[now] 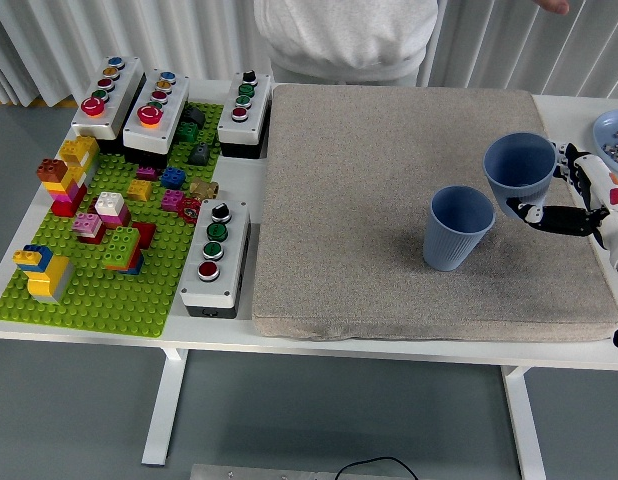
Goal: Pick cup pour cup place
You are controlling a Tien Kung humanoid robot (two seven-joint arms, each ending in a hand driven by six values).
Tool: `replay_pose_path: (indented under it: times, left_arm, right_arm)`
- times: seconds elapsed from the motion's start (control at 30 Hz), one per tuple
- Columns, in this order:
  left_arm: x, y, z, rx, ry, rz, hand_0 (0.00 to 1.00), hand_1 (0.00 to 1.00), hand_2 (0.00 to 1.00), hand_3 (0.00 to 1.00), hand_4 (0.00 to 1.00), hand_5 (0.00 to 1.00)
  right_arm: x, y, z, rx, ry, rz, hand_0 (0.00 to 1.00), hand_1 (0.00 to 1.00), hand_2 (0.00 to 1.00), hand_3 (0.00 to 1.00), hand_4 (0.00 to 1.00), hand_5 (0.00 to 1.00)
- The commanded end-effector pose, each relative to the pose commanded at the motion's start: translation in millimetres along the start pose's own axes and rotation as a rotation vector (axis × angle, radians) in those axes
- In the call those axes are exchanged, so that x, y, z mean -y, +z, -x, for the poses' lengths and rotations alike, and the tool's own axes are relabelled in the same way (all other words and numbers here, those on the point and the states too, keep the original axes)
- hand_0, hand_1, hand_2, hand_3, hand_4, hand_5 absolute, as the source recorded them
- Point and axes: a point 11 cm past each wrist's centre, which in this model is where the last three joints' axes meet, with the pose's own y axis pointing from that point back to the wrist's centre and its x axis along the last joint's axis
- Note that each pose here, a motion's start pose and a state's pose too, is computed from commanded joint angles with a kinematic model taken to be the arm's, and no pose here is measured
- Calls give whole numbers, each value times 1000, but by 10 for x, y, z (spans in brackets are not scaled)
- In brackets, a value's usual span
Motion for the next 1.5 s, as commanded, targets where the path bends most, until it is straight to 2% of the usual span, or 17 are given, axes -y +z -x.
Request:
replay_pose_path:
  times: [0.33,0.63,0.8,1.13,1.5]
  left_arm:
    - [-1,10,12,-1,-2,3,736,759,819,662,505,918]
    - [0,15,32,-1,-5,5,736,759,819,662,506,921]
    - [0,14,34,0,-6,4,736,759,819,662,506,921]
    - [2,-3,23,6,-4,1,736,760,818,662,506,921]
    - [4,-11,43,10,-8,0,736,760,818,663,506,922]
  right_arm:
    - [54,222,-110,249,-24,113,887,769,682,687,565,2]
    - [90,480,-150,617,-67,220,869,762,678,685,563,2]
    - [87,558,-139,738,-84,250,869,762,678,685,563,2]
    - [88,602,-157,716,-72,243,853,763,677,680,563,2]
    - [72,640,-148,531,-23,186,852,762,671,682,563,2]
